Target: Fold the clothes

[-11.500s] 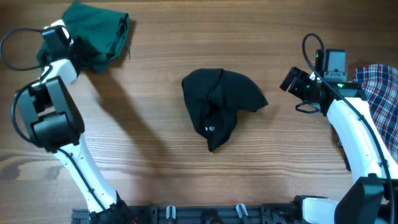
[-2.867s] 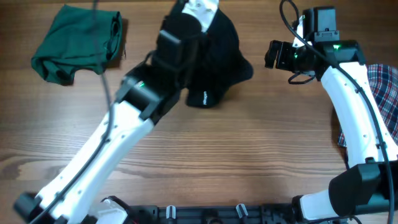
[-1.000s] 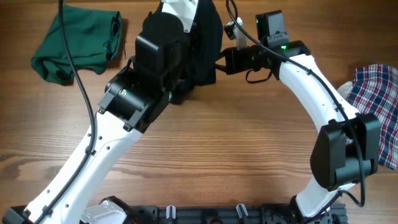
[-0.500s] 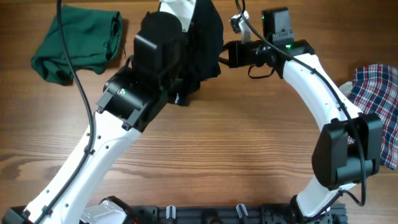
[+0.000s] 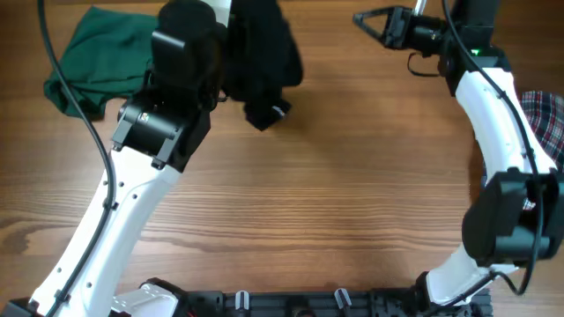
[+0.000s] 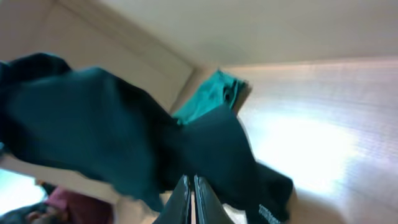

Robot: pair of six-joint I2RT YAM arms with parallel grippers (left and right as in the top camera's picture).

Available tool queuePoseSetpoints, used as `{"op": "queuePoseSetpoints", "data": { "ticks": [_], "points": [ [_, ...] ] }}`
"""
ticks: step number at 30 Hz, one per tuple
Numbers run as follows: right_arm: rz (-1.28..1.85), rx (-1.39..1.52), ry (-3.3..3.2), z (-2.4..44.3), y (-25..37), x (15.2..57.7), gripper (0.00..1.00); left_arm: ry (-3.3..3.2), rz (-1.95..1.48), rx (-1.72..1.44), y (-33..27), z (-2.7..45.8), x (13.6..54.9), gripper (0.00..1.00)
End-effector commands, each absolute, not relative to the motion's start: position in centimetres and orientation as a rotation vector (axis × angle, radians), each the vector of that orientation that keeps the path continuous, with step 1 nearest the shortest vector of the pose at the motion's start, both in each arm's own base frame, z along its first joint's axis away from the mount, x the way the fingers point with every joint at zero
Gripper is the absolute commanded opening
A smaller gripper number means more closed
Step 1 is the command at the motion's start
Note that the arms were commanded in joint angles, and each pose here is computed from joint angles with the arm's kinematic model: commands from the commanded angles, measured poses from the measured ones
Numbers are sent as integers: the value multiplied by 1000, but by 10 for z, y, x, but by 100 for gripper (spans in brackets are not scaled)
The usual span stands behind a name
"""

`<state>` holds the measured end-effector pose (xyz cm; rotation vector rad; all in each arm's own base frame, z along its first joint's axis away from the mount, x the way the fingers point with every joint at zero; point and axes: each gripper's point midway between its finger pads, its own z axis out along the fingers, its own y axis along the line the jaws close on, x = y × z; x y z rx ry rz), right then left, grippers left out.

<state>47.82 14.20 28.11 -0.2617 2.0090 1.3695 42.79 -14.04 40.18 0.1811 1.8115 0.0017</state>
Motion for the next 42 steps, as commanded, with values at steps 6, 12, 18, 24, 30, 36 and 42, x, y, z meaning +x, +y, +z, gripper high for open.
{"op": "queuePoseSetpoints", "data": {
  "ticks": [6,12,18,24,30,36,42],
  "points": [
    [1269,-361,2225,233,184,442,84,1917,-161,291,-171,370,425,7],
    [1368,-469,2288,181,249,438,100,1838,-202,315,-182,397,408,4],
    [1493,-474,2259,174,261,439,100,1766,-221,294,-171,430,386,4],
    [1559,-501,2188,189,267,440,100,1781,-224,293,-171,426,386,4],
    [1504,-550,2127,194,267,448,100,1777,-237,296,-173,429,381,4],
    [1168,-434,2272,153,237,474,100,1753,-257,302,-174,440,367,4],
    [1088,-460,2271,142,226,482,100,1716,-300,260,-164,459,349,4]
  ]
}}
